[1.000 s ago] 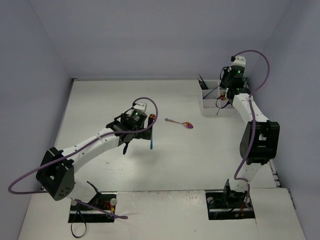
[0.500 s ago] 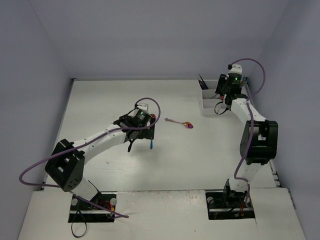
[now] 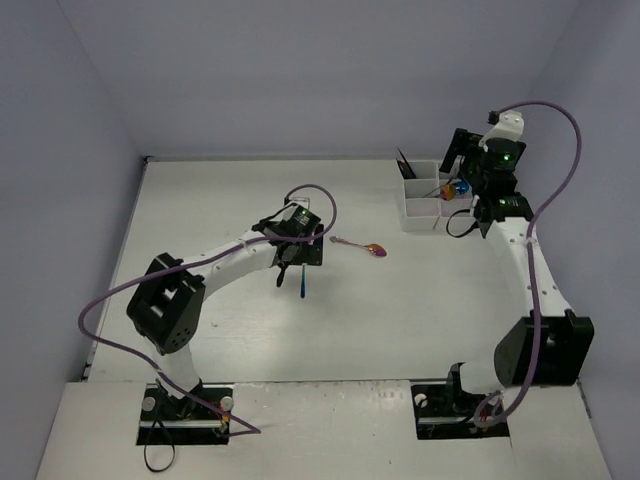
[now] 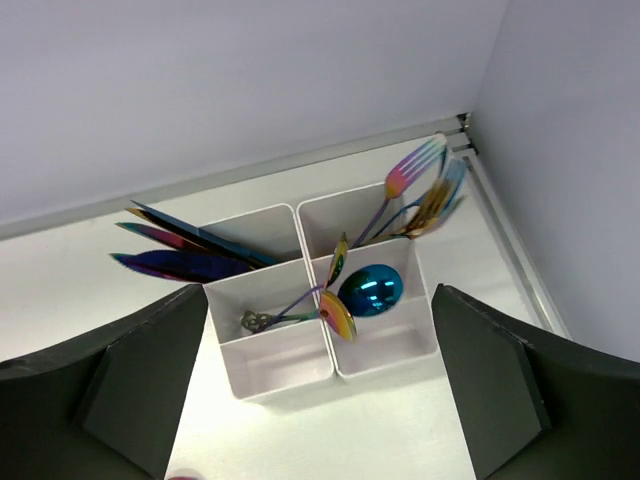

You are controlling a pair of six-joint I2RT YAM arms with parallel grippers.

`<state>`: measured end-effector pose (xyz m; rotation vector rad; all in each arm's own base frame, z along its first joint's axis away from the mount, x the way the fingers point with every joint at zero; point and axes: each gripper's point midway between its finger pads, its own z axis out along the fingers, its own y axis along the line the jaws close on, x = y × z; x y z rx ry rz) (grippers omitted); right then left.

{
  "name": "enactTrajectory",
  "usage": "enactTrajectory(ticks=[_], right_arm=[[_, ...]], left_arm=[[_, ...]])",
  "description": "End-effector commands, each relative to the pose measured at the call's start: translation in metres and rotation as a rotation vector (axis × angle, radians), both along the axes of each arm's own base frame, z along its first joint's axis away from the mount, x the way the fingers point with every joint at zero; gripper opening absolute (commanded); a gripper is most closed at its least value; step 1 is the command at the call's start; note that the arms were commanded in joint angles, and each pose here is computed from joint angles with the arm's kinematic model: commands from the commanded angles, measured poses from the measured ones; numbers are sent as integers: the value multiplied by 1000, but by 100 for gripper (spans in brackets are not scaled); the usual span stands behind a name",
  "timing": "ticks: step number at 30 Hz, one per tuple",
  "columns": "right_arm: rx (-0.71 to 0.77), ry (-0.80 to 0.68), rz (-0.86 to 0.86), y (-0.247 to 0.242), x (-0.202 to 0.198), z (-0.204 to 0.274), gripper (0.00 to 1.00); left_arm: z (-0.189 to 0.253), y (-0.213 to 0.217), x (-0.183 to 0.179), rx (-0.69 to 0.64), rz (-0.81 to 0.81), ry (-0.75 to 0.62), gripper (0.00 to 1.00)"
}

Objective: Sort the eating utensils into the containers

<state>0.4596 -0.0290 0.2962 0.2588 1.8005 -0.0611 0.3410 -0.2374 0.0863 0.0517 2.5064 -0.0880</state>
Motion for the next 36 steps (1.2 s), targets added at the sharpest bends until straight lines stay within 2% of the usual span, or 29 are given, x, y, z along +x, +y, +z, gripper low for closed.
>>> enactTrajectory(ticks=[1, 7, 11, 15, 18, 19, 20, 24, 27, 30, 36], right_arm=[[48, -61, -61, -4, -42, 34, 94], [174, -99, 24, 19, -87, 37, 95], [173, -97, 32, 21, -112, 33, 95], [162, -59, 25, 19, -127, 22, 96], [163, -31, 37, 22, -132, 14, 96], [164, -26, 43, 24, -133, 13, 96], [164, -24, 56, 28, -134, 13, 96], [171, -26, 116, 39, -135, 18, 96], [177, -12, 158, 47, -130, 18, 97], [210, 24, 279, 71, -124, 14, 97], [278, 82, 485, 121, -116, 12, 98]], left_arm=[[7, -6, 21, 3, 47, -25, 94], [-20, -12, 37, 35, 51, 30, 80], [-28, -14, 46, 39, 52, 44, 71], [-38, -10, 52, 56, 62, 57, 57], [-47, -9, 53, 61, 65, 77, 42], [-51, -9, 52, 66, 63, 85, 34], [-54, -9, 52, 70, 59, 94, 22], [-62, -7, 45, 76, 51, 123, 2], [-58, -4, 44, 82, 40, 116, 0], [-37, -2, 43, 79, 0, 75, 0], [36, -26, 42, -40, -201, -128, 0]])
